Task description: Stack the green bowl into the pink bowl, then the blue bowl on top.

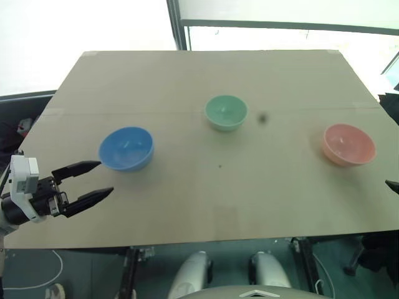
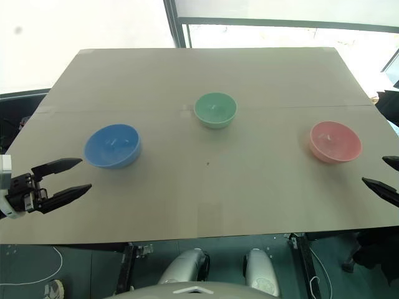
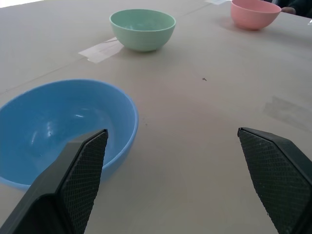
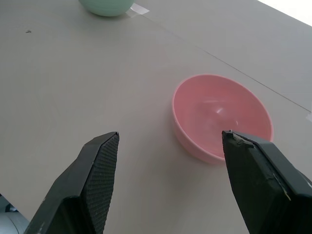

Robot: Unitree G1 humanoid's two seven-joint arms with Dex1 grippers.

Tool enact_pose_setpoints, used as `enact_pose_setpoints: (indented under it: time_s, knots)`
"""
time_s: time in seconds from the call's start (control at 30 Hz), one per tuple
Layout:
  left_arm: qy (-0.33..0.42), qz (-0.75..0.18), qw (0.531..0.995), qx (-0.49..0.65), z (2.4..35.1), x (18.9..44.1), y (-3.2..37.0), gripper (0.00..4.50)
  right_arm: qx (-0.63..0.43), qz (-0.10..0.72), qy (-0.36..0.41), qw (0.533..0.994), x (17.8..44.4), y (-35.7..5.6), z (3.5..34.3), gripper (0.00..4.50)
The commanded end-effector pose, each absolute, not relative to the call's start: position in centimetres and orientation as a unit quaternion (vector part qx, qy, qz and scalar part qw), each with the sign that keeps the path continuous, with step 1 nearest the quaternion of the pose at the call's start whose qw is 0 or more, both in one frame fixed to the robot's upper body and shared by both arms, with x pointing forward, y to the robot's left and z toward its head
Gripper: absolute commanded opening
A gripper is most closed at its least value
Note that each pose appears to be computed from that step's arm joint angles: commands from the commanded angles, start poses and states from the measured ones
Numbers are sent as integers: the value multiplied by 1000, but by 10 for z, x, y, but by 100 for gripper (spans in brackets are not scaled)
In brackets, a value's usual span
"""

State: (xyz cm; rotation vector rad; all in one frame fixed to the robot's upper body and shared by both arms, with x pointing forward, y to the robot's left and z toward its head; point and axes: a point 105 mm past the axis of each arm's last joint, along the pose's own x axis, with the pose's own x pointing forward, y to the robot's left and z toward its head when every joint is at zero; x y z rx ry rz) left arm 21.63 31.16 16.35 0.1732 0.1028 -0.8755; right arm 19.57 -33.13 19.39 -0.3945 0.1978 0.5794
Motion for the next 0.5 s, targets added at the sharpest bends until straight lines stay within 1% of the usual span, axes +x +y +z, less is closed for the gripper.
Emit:
enact_pose_setpoints:
  time_s: [0.03,0.13,0.33,0.4,0.43,0.5]
  knots:
    - [35,-432,895,99,175,220,304,450,-219,278,79,932,201,-329,208,359]
    - [11,-447,890,89,182,225,286,450,-219,286,77,930,212,-320,204,359]
    - [-8,-499,863,76,185,225,255,450,-232,290,56,927,235,-297,196,359]
    - [-23,-527,847,65,190,225,239,450,-254,285,75,921,246,-291,187,359]
    - [-28,-542,838,62,192,227,229,450,-292,274,94,911,254,-289,180,359]
    - [-42,-574,816,42,197,231,206,450,-295,274,117,908,269,-281,168,359]
